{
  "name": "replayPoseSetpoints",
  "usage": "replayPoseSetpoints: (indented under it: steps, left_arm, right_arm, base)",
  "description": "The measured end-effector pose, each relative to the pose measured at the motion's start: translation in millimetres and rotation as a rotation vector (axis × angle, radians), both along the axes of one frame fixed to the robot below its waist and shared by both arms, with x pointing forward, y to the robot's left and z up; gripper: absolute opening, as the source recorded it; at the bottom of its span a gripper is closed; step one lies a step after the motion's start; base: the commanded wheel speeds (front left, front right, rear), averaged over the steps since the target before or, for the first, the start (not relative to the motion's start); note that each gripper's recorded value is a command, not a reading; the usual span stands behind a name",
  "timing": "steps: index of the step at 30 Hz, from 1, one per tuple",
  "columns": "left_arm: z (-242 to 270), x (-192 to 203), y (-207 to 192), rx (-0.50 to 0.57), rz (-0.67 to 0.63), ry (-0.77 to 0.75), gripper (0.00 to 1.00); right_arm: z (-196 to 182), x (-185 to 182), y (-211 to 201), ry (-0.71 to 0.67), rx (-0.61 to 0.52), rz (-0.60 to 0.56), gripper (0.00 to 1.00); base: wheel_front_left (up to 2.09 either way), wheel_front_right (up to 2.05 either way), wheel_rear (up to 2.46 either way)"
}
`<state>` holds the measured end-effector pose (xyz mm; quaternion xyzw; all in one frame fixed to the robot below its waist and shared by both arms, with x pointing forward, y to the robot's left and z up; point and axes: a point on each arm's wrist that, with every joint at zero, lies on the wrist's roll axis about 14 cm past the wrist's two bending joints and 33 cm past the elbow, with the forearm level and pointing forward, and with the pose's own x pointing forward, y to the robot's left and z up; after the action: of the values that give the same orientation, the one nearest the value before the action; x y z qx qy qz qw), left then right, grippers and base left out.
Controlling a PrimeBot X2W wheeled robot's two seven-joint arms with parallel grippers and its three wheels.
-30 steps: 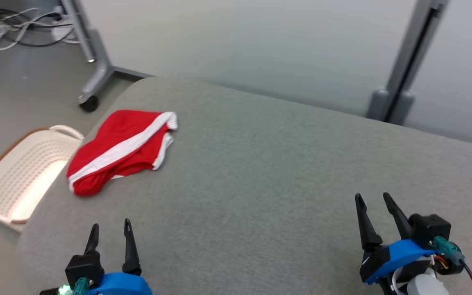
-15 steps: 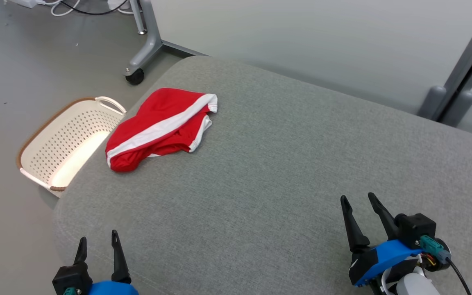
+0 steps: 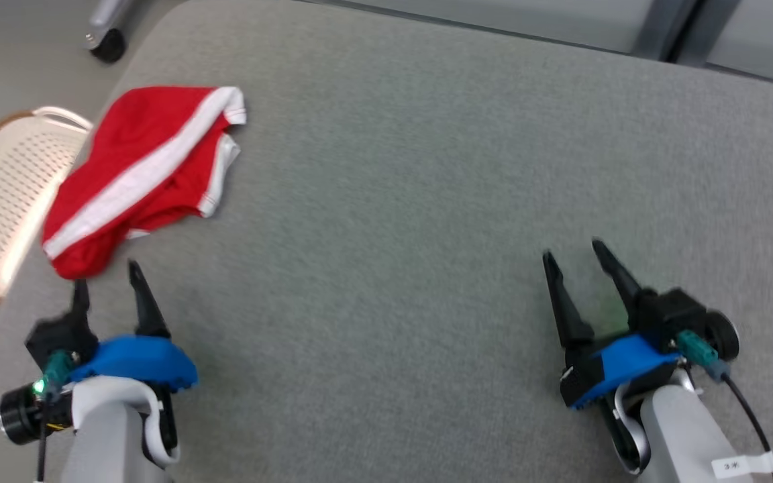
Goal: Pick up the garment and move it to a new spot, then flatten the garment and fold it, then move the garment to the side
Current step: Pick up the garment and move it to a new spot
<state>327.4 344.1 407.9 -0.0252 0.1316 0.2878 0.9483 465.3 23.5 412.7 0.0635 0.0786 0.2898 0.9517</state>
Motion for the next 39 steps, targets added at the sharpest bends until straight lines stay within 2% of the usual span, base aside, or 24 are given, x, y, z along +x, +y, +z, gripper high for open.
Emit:
replayPoseSetpoints:
  steps: [11,14,22,23,24,25,32,39]
  left_arm:
    - [-16.3,77.0,31.1,0.093,0.014,0.07,1.0]
    - [-27.0,83.5,39.2,0.118,0.028,0.121,1.0]
    - [-58.6,92.7,40.2,0.095,0.01,0.234,1.0]
    - [-61.7,92.6,38.9,0.084,0.01,0.242,0.86]
    - [-63.7,92.8,37.9,0.071,0.015,0.244,0.4]
    - [-65.3,93.3,36.7,0.068,0.009,0.251,0.0]
    - [-44.6,105.2,25.9,0.077,-0.037,0.183,0.0]
    - [41.3,145.3,-10.3,0.215,-0.229,-0.058,0.0]
  right_arm:
    - [-21.6,26.3,-16.0,-0.013,0.004,-0.036,1.0]
    - [-21.7,31.1,-21.0,-0.023,0.004,-0.045,1.0]
    - [-19.7,37.2,-40.4,-0.04,-0.005,-0.085,1.0]
    - [-19.7,37.4,-42.8,-0.04,-0.008,-0.091,1.0]
    - [-19.5,37.8,-44.7,-0.041,-0.01,-0.095,1.0]
    - [-19.1,37.9,-45.9,-0.041,-0.011,-0.098,1.0]
    - [-13.8,34.6,-52.3,-0.041,-0.02,-0.117,1.0]
    - [8.6,24.8,-59.2,-0.059,-0.006,-0.146,1.0]
  base:
    - [0.0,0.0,0.0]
    - [0.0,0.0,0.0]
    - [0.0,0.0,0.0]
    - [0.0,0.0,0.0]
    - [0.0,0.0,0.0]
    - [0.0,0.0,0.0]
    - [0.0,0.0,0.0]
    - [0.0,0.0,0.0]
